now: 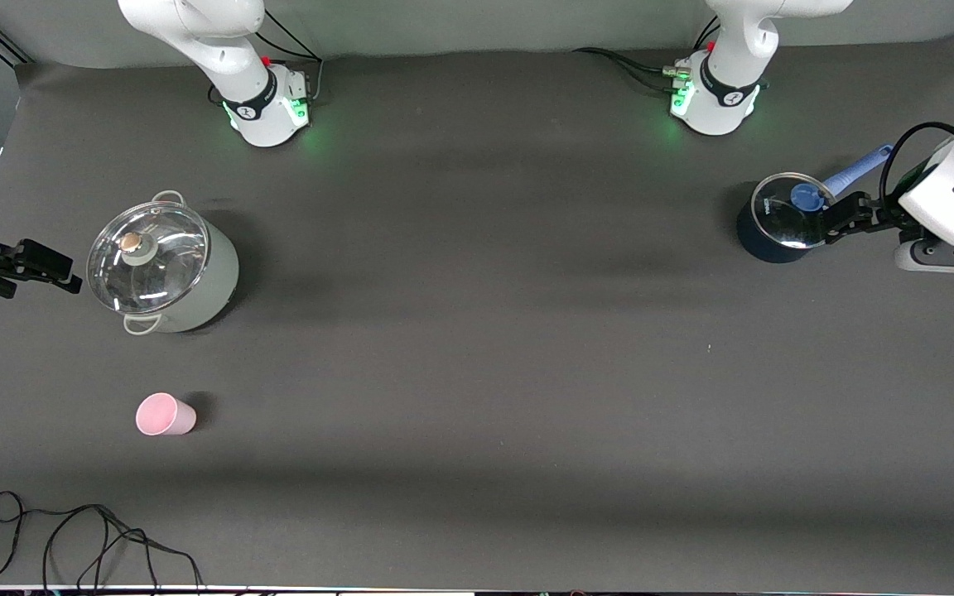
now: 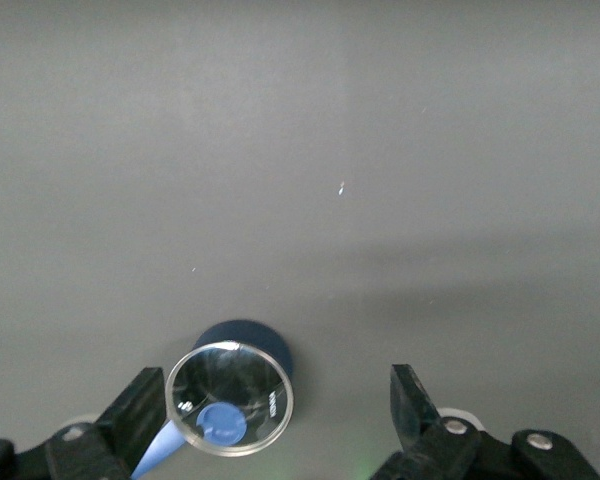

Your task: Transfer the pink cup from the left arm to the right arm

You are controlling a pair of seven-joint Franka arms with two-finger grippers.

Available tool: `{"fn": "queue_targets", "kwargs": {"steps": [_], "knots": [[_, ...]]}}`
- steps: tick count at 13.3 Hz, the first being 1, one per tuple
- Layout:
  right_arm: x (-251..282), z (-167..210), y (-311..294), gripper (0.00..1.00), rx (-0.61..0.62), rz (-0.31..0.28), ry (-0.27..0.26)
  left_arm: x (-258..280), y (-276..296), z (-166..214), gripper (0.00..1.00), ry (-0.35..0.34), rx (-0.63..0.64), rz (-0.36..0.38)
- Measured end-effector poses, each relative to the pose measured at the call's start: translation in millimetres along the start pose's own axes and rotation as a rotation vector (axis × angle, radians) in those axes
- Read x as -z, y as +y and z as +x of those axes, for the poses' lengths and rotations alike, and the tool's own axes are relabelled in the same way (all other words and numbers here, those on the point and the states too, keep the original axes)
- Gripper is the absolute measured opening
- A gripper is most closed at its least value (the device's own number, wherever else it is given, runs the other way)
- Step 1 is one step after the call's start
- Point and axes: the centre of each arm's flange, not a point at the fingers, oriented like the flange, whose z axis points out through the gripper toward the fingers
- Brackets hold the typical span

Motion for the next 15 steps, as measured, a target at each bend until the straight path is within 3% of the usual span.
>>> {"fn": "queue_targets", "kwargs": {"steps": [7, 15], "knots": [[0.4, -0.1, -2.5, 1.00, 0.006, 0.006, -0.001, -19.8, 1.9, 13.5, 1.00, -0.036, -0.001, -0.005], [-1.9, -8.9, 3.0, 1.00, 0.005, -0.021, -0.076, -19.9, -0.3, 13.8, 1.00, -0.038, 0.003, -0.005]]}}
